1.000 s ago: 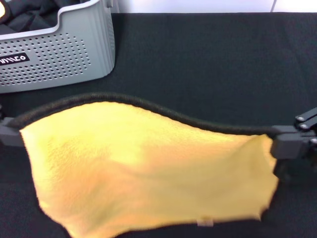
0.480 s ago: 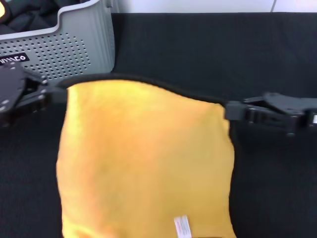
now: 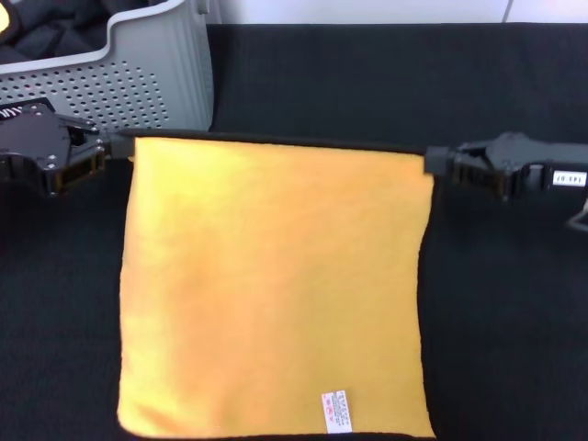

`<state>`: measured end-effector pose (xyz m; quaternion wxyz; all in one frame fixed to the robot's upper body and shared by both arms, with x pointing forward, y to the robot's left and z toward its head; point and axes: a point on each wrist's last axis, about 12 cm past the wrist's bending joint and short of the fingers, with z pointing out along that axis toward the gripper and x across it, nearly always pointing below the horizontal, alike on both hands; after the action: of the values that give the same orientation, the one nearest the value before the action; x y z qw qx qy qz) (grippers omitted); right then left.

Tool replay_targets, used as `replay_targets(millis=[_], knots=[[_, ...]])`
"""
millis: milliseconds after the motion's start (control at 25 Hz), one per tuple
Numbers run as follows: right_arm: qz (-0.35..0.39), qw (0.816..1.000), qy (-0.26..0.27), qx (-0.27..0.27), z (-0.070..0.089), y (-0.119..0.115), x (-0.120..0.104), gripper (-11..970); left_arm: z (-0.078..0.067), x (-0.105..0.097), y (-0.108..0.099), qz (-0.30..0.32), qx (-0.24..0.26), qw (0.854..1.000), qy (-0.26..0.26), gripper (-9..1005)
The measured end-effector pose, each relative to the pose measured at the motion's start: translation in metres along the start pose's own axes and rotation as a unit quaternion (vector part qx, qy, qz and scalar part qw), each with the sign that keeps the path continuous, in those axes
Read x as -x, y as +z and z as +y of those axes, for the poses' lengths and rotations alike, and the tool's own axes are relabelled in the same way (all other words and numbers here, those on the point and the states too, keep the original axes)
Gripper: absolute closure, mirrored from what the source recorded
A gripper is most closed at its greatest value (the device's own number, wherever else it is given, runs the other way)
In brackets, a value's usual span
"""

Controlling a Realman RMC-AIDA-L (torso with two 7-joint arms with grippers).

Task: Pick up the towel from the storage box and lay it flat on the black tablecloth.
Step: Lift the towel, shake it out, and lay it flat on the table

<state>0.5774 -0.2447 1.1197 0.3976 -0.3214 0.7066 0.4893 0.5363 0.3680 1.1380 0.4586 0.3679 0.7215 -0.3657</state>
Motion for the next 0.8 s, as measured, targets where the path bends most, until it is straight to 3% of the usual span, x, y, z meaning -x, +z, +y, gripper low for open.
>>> replay_targets(millis=[200,800], knots=[[0.031,0.997,-0.044,-0.049,-0.014,0.000,0.009,950,0.004,-0.006,0.007,0.000,0.018,1.000,-0.012,964],[0.064,0.987,-0.107,-0.096,-0.028,0.029,0.025,949,0.007,-0.025,0.035,0.004,0.072,0.997,-0.022,960]])
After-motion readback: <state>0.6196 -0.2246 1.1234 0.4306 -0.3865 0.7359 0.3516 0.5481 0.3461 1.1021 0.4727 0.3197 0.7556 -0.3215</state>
